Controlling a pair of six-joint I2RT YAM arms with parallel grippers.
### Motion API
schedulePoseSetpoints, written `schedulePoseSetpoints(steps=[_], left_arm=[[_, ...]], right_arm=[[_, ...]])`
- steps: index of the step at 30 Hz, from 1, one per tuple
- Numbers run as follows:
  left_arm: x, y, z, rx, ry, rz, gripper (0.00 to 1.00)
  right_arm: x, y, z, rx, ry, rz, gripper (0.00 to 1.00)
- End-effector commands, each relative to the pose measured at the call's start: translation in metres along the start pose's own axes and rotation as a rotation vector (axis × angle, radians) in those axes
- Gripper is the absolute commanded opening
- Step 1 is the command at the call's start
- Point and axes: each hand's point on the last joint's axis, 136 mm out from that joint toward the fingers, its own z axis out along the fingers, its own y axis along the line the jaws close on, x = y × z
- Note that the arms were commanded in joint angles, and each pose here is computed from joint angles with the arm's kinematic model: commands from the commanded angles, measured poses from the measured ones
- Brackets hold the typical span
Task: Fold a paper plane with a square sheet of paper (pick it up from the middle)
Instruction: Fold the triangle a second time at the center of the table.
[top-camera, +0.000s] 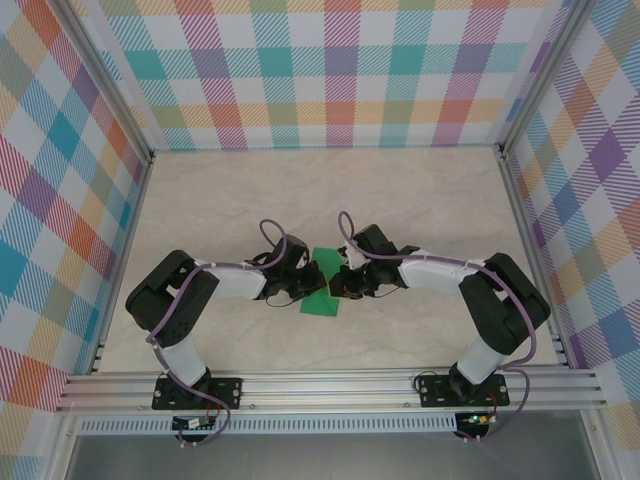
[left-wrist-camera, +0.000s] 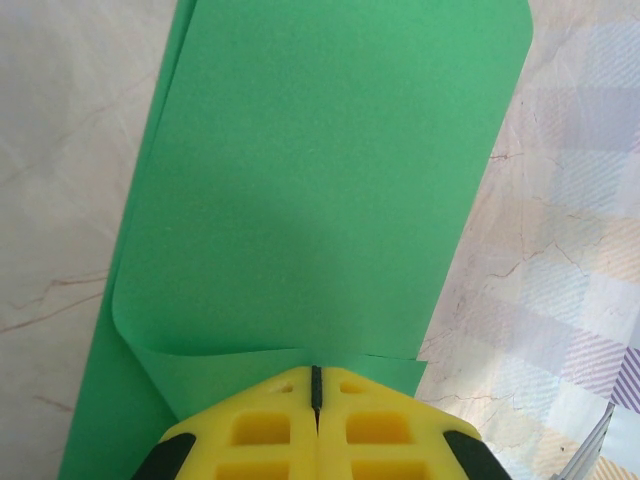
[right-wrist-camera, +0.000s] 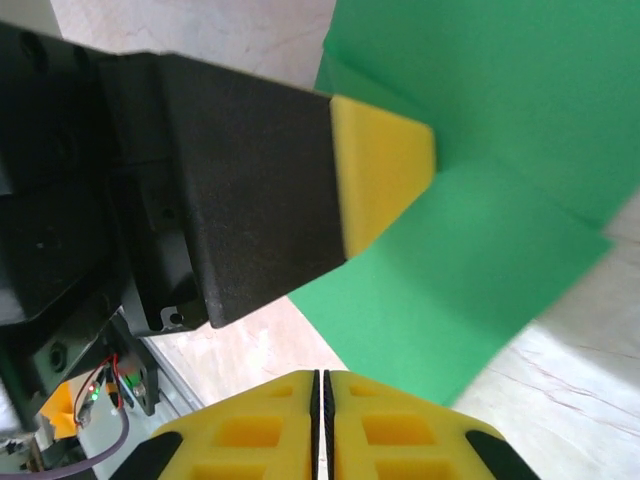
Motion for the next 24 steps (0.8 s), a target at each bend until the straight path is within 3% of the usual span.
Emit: schedulePoseSetpoints(steps=[1,15,21,24], left_arm=[[0.015,0.038,0.004,-0.127,0.026,-0.028,0.00],[0.014,0.037,0.003,-0.127,0.025,-0.029,0.00],[0.015,0.043,0.001,-0.149,0.017,-0.031,0.00],[0.015,0.044,0.001,-0.152,0.015,-0.033,0.00]], right_arm=[[0.003,0.003,0.011,-0.041,0.028,0.040,0.11],[0.018,-0.025,0.037,0.035,0.105,0.091,0.11],[0.021,-0.043,0.032,0.152,0.113,0.071,0.11],[0.021,-0.036,0.028,0.134,0.114,0.055,0.12]])
